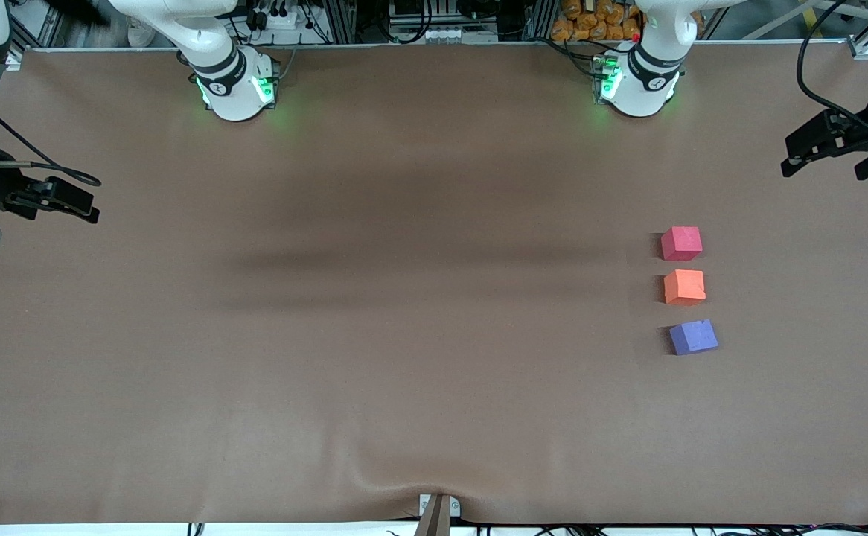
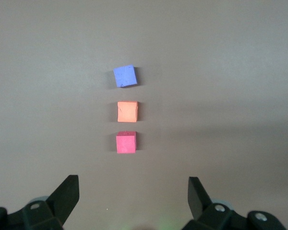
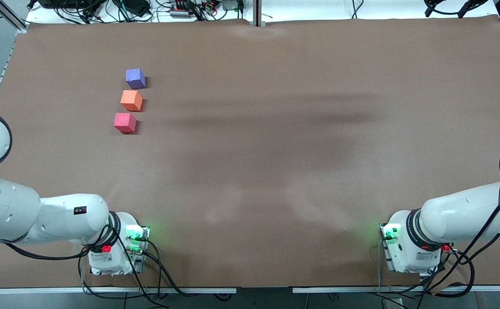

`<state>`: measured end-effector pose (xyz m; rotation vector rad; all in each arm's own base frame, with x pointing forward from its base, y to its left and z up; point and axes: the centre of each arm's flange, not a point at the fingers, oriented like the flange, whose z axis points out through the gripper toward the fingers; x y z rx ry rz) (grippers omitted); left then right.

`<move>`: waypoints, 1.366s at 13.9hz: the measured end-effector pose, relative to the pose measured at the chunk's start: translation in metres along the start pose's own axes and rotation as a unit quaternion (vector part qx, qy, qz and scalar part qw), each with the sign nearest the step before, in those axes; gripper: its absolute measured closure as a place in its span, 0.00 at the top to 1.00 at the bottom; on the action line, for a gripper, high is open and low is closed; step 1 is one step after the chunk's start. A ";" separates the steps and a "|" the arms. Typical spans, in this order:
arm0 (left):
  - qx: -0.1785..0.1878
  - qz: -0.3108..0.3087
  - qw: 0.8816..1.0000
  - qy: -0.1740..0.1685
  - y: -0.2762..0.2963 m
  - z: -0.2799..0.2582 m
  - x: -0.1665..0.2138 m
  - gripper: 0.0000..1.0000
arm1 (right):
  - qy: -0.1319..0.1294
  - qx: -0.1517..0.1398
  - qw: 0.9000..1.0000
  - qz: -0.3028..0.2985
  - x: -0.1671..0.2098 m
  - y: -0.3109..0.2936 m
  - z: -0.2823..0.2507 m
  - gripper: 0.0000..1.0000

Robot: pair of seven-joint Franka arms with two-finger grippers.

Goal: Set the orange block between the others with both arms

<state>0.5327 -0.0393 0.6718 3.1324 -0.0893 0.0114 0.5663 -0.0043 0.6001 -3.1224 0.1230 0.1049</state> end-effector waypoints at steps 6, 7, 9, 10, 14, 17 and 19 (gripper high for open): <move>0.000 -0.004 1.000 -0.002 -0.005 0.001 -0.004 1.00 | 0.000 0.000 1.000 0.000 0.000 0.000 0.000 1.00; 0.000 -0.006 1.000 -0.002 -0.006 0.001 -0.005 1.00 | 0.000 0.000 1.000 0.000 0.000 0.000 0.000 1.00; 0.000 -0.008 1.000 -0.001 -0.007 0.000 -0.005 1.00 | 0.000 0.000 1.000 0.000 0.000 0.000 0.000 1.00; 0.000 -0.009 1.000 0.000 -0.007 -0.001 -0.006 1.00 | 0.000 0.000 1.000 0.000 0.000 0.000 0.000 1.00; 0.001 -0.017 1.000 0.003 -0.013 -0.005 -0.008 1.00 | 0.001 0.000 1.000 0.000 0.000 0.000 0.000 1.00; 0.000 -0.024 1.000 0.003 -0.021 -0.005 -0.008 1.00 | 0.001 0.000 1.000 0.000 0.000 0.000 0.000 1.00; 0.000 -0.024 1.000 0.003 -0.021 -0.005 -0.008 1.00 | 0.001 0.000 1.000 0.000 0.000 0.000 0.000 1.00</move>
